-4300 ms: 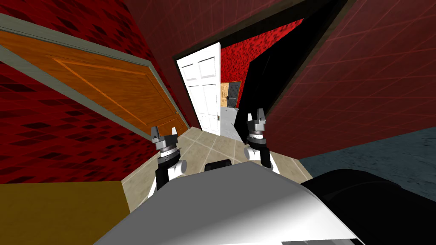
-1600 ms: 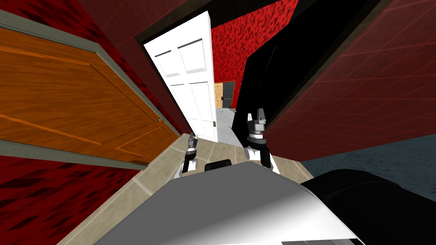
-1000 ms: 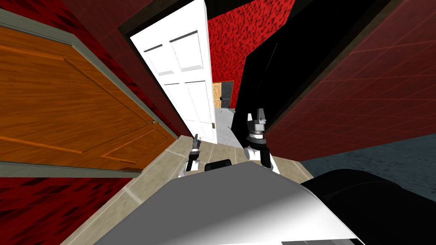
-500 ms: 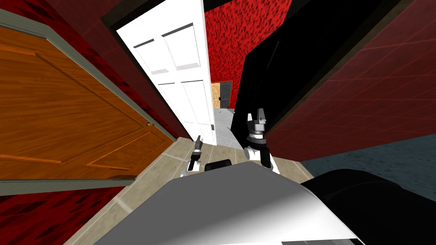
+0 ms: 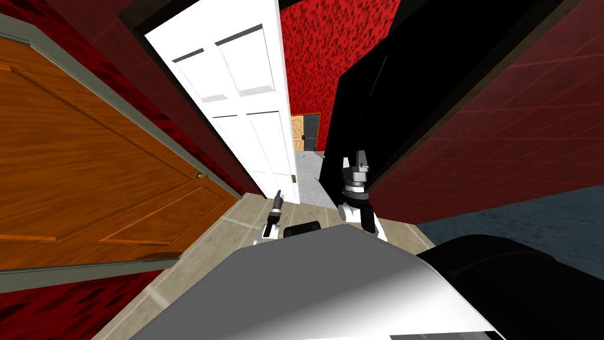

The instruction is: Push the door open

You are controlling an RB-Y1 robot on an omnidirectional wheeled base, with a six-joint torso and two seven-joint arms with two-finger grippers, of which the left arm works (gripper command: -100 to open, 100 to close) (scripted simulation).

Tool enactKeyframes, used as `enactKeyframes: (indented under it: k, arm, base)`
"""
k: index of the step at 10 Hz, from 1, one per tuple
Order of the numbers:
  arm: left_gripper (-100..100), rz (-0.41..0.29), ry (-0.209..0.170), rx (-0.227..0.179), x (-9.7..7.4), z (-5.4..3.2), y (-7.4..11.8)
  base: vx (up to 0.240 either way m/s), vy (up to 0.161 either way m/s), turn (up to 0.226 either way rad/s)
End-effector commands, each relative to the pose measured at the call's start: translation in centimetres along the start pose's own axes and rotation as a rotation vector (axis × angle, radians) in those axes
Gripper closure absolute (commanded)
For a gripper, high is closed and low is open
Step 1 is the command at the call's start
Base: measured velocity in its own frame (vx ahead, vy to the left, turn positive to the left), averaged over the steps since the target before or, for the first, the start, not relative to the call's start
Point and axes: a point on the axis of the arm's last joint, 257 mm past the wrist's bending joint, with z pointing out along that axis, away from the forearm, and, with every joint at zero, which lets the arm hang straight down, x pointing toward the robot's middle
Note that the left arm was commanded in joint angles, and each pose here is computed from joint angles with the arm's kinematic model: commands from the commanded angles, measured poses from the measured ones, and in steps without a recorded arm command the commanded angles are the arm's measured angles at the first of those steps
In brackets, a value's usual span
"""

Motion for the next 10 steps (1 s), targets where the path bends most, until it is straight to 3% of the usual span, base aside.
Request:
enactKeyframes:
  k: [1,5,10]
  arm:
    - [-100,-0.002,0.018,-0.028,0.9,-0.01,1.2]
    - [-100,-0.009,0.061,-0.093,3.1,-0.68,4.3]
    - [-100,-0.016,0.097,-0.145,5.0,-1.38,6.6]
  base:
    - [0.147,0.013,-0.056]
    - [0.141,0.005,-0.048]
    - [0.117,0.013,-0.036]
